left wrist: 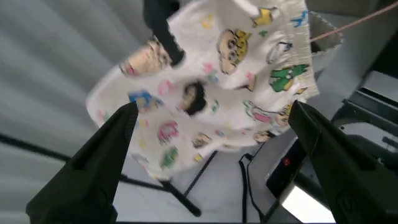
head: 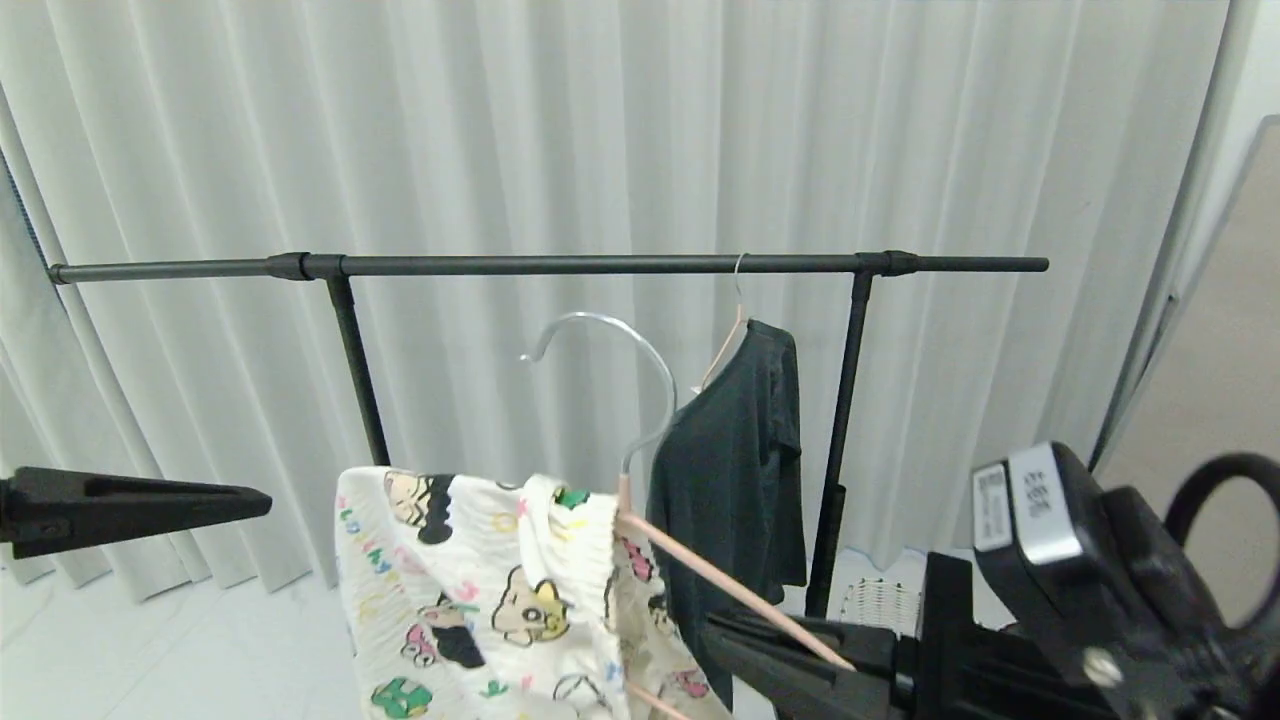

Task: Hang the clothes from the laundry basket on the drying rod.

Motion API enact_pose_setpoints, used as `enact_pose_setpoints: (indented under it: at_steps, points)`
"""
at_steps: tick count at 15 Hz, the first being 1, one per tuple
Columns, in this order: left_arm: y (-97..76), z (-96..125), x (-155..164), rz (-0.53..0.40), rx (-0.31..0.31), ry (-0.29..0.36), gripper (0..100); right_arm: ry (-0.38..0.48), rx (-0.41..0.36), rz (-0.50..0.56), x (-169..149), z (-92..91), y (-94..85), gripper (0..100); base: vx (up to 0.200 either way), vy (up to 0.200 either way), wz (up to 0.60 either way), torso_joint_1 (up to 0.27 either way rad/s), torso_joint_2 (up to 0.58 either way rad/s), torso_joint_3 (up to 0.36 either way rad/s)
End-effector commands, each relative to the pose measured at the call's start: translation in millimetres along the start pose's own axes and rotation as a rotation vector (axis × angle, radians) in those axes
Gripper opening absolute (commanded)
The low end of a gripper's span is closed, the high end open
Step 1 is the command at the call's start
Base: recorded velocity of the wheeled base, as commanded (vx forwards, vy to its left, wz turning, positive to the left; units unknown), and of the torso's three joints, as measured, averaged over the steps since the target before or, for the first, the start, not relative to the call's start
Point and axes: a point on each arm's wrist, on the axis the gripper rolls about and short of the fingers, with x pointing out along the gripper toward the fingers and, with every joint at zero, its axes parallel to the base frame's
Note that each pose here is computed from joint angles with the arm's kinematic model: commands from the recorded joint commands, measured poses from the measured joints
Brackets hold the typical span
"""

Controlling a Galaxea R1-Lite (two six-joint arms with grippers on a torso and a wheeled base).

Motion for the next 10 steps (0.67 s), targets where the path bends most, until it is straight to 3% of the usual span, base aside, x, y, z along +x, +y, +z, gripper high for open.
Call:
enact_pose_setpoints:
  at_steps: [1,4,7,10]
  points:
    - [-5.7,-16,8,-0.063,0.065,-0.014,100,0.019,-0.009,0.073,-17,-8.7,13.5,0,0.000,0.000,0.00,0.000,0.00,0.000]
    - [-14.0,-32,25,-0.213,0.155,-0.068,100,0.048,-0.020,0.134,-21,-16.6,26.3,0,0.000,0.000,0.00,0.000,0.00,0.000]
    - [-18.7,-41,30,-0.307,0.163,-0.069,100,0.057,-0.030,0.188,-23,-19.1,37.7,0,0.000,0.000,0.00,0.000,0.00,0.000]
    - [-19.4,-41,32,-0.336,0.158,-0.071,100,0.076,-0.041,0.237,-23,-23.6,49.0,0,0.000,0.000,0.00,0.000,0.00,0.000]
